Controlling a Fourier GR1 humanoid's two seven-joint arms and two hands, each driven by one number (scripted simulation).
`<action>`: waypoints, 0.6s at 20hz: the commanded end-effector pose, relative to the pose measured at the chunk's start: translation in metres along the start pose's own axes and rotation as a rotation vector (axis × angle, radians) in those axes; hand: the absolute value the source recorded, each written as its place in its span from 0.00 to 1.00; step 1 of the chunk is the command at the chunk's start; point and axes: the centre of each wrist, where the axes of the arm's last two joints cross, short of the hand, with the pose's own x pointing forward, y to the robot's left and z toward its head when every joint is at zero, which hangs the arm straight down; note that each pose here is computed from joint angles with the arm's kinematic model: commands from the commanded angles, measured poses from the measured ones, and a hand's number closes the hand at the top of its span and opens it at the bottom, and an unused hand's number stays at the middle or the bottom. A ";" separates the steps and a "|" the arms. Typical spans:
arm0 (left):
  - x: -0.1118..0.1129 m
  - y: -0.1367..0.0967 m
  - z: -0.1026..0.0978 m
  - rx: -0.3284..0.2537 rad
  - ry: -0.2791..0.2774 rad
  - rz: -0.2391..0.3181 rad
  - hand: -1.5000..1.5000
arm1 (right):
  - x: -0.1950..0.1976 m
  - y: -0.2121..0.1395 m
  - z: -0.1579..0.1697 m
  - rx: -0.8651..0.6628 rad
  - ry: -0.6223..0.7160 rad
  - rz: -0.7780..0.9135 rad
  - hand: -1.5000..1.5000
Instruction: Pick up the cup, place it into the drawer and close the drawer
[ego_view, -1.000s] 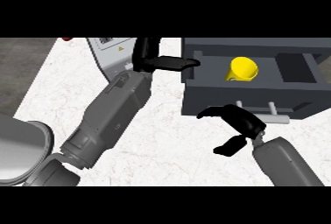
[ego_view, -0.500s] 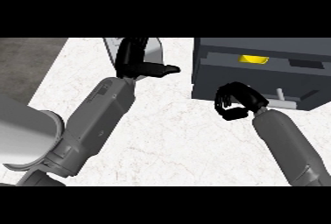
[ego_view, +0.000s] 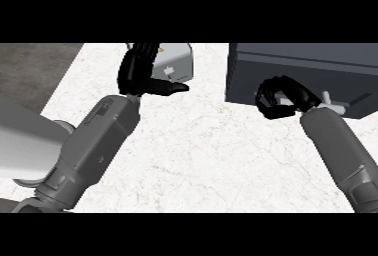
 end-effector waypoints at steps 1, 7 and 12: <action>0.006 0.013 0.003 -0.011 -0.005 0.010 0.00 | 0.026 -0.078 -0.003 -0.191 0.031 0.046 1.00; 0.010 0.017 0.003 -0.036 -0.001 0.009 0.00 | 0.035 -0.088 -0.003 -0.217 -0.002 0.005 1.00; 0.006 0.014 0.007 -0.060 0.010 0.028 0.00 | 0.043 -0.106 0.002 -0.215 -0.027 -0.007 1.00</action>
